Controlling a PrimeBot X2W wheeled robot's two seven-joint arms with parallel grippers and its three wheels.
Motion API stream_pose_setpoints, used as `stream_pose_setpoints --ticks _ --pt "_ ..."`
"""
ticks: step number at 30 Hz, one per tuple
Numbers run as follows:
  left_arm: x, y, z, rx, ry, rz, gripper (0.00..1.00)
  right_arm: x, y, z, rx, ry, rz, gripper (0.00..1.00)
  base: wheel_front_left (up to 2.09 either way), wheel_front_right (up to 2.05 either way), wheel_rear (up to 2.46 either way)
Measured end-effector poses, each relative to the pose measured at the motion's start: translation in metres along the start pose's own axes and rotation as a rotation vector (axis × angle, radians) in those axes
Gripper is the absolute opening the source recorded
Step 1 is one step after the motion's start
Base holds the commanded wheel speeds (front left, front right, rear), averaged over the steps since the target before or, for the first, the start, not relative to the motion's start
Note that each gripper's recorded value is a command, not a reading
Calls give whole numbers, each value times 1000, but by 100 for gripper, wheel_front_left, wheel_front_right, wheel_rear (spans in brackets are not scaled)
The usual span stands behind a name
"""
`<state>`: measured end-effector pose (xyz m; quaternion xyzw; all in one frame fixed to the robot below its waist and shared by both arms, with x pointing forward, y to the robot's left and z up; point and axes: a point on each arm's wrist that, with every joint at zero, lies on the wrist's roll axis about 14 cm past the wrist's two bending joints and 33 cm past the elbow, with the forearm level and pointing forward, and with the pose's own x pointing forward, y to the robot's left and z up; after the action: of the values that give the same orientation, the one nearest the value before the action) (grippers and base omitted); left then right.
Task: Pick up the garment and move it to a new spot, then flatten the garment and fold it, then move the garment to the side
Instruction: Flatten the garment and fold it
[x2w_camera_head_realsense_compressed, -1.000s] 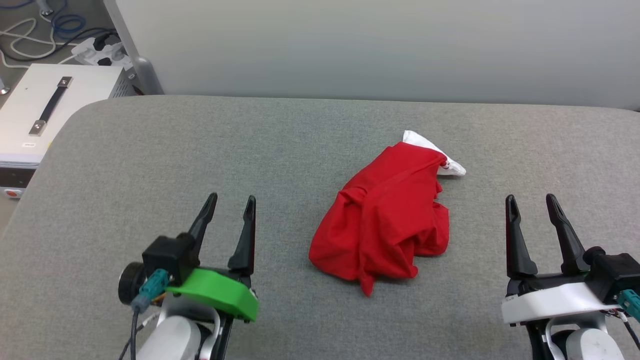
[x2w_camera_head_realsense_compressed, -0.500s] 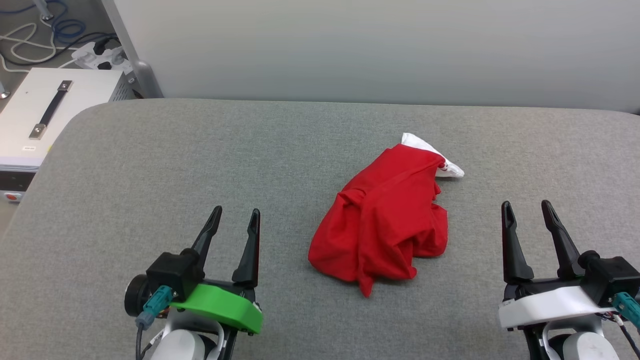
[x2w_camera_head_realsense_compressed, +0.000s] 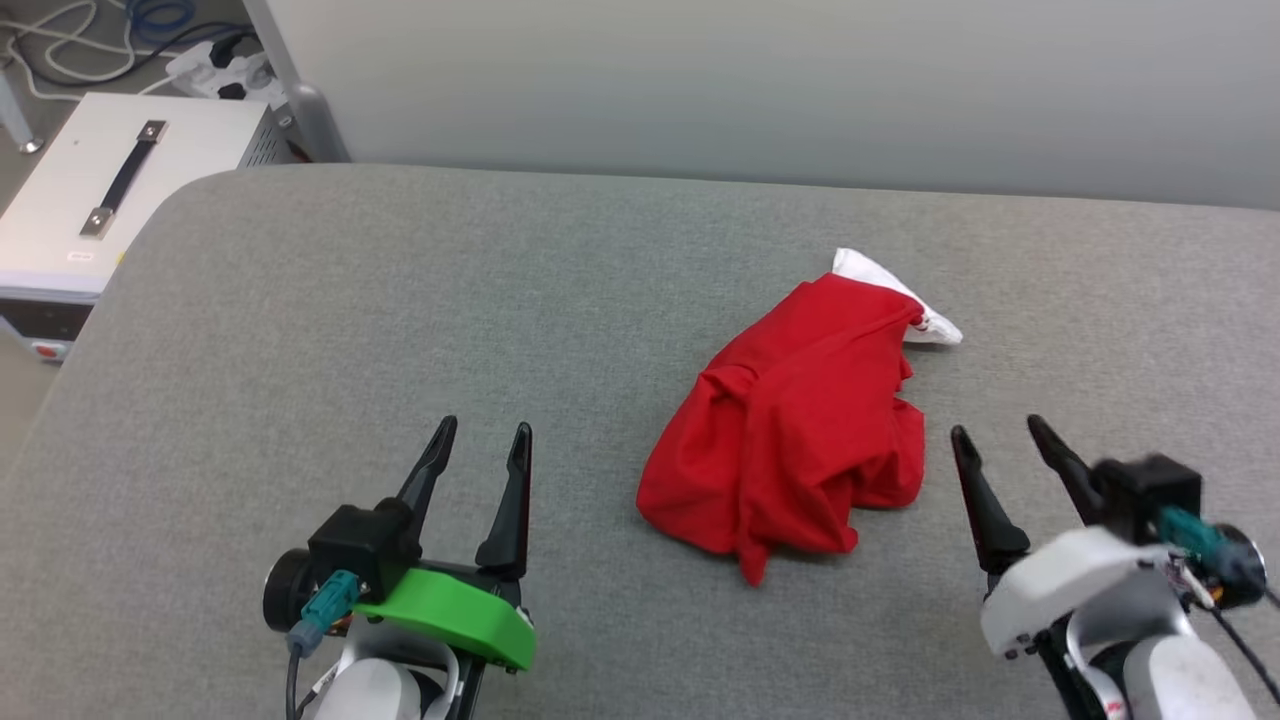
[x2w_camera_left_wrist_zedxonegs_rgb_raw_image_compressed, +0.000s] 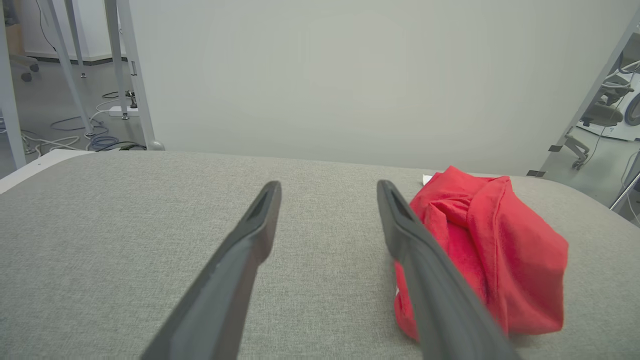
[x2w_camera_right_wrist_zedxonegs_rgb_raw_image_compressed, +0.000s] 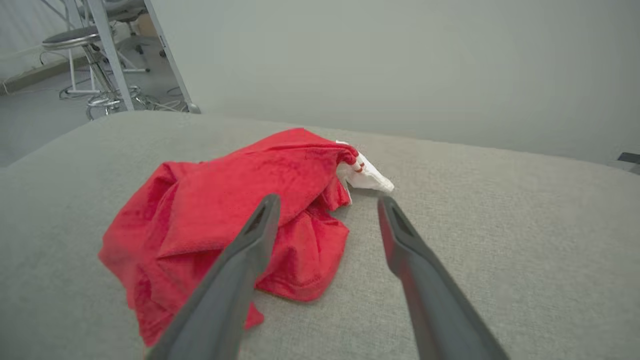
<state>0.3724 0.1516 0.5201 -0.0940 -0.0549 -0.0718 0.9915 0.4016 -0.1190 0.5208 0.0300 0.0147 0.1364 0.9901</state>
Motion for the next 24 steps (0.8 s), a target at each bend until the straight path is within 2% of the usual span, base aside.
stream_pose_setpoints --ticks 6,10,16,24 --pt "-1 8 -7 -7 18 31 100 22 8 -36 -53 429 134 100 0 0 0" --pt "-3 15 -11 19 36 50 100 28 5 -46 -101 675 181 100 0 0 0" --pt "-9 31 -12 34 45 98 100 59 28 -24 -124 739 263 100 0 0 0" --pt "-16 47 -15 49 66 150 100 82 48 -54 -164 886 322 100 0 0 0"
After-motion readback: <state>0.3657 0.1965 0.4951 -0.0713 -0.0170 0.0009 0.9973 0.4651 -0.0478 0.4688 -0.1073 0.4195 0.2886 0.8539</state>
